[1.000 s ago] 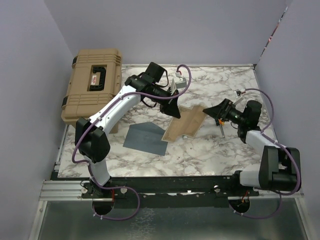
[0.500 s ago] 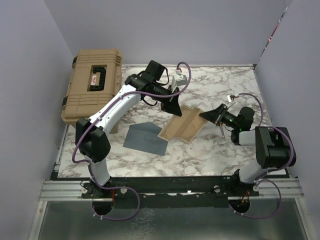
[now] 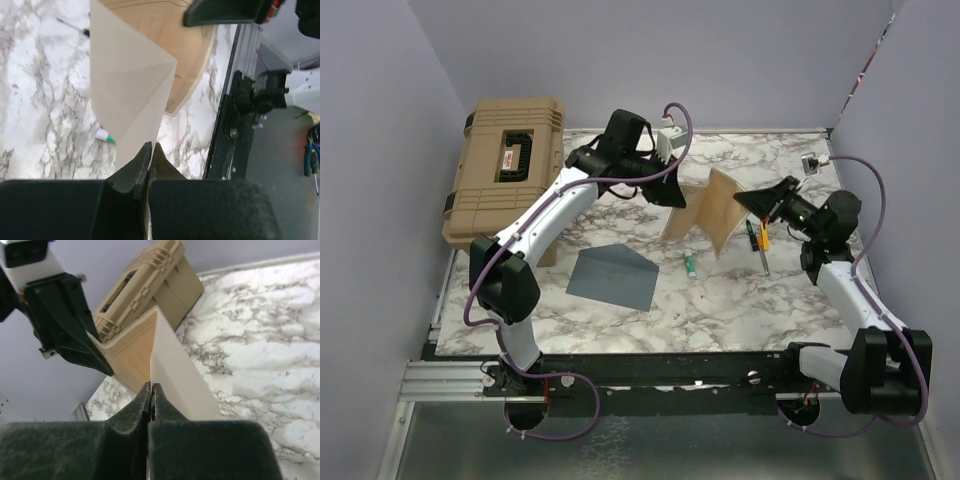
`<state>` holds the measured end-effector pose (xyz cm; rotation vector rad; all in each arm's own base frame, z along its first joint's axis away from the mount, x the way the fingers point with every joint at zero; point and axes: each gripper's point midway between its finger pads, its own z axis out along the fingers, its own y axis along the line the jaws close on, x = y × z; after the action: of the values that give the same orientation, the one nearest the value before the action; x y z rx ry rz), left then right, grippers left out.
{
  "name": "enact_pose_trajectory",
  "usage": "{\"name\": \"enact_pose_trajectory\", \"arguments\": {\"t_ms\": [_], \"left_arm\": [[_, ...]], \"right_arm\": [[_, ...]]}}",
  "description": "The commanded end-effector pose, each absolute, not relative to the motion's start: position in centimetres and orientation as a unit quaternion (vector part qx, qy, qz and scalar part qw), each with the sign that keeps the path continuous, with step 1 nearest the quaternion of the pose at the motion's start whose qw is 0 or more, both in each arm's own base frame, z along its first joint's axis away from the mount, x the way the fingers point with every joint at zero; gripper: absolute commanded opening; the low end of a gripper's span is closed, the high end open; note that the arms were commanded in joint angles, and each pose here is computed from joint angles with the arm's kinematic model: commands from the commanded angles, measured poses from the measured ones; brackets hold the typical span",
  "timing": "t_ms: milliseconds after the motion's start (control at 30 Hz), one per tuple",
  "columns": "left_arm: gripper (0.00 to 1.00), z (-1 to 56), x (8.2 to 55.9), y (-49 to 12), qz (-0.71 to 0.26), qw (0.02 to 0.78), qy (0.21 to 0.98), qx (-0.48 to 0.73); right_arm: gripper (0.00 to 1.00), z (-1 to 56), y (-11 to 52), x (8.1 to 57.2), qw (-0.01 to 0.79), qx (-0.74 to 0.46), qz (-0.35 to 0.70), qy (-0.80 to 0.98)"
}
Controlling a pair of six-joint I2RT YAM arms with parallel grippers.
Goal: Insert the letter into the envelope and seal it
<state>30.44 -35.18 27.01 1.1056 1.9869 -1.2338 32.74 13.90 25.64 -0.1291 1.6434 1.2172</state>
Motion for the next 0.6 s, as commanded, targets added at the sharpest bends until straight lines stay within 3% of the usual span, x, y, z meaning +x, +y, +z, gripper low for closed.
{"name": "enact_pose_trajectory", "arguments": {"t_ms": [0, 133, 333, 400, 567], "left_arm": [[0.0, 32.2, 32.8, -35.7, -0.465, 0.361, 0.726, 0.356], [0.0, 33.6, 33.5, -36.4, -0.487, 0.383, 0.715, 0.325], [0.0, 34.4, 31.8, -37.6, -0.54, 0.358, 0.68, 0.343], [0.07, 34.3, 31.4, -37.7, -0.546, 0.351, 0.677, 0.347], [0.36, 34.8, 30.9, -37.8, -0.559, 0.344, 0.669, 0.349]], "right_arm": [[0.0, 26.3, 13.6, 32.9, 0.499, -0.031, 0.484, 0.718], [0.01, 28.8, 14.1, 32.5, 0.5, -0.029, 0.493, 0.712], [0.01, 31.5, 14.3, 32.9, 0.522, -0.02, 0.494, 0.695], [0.01, 32.4, 14.5, 33.1, 0.527, -0.017, 0.5, 0.686], [0.01, 34.6, 15.4, 33.4, 0.534, -0.019, 0.51, 0.675]]}}
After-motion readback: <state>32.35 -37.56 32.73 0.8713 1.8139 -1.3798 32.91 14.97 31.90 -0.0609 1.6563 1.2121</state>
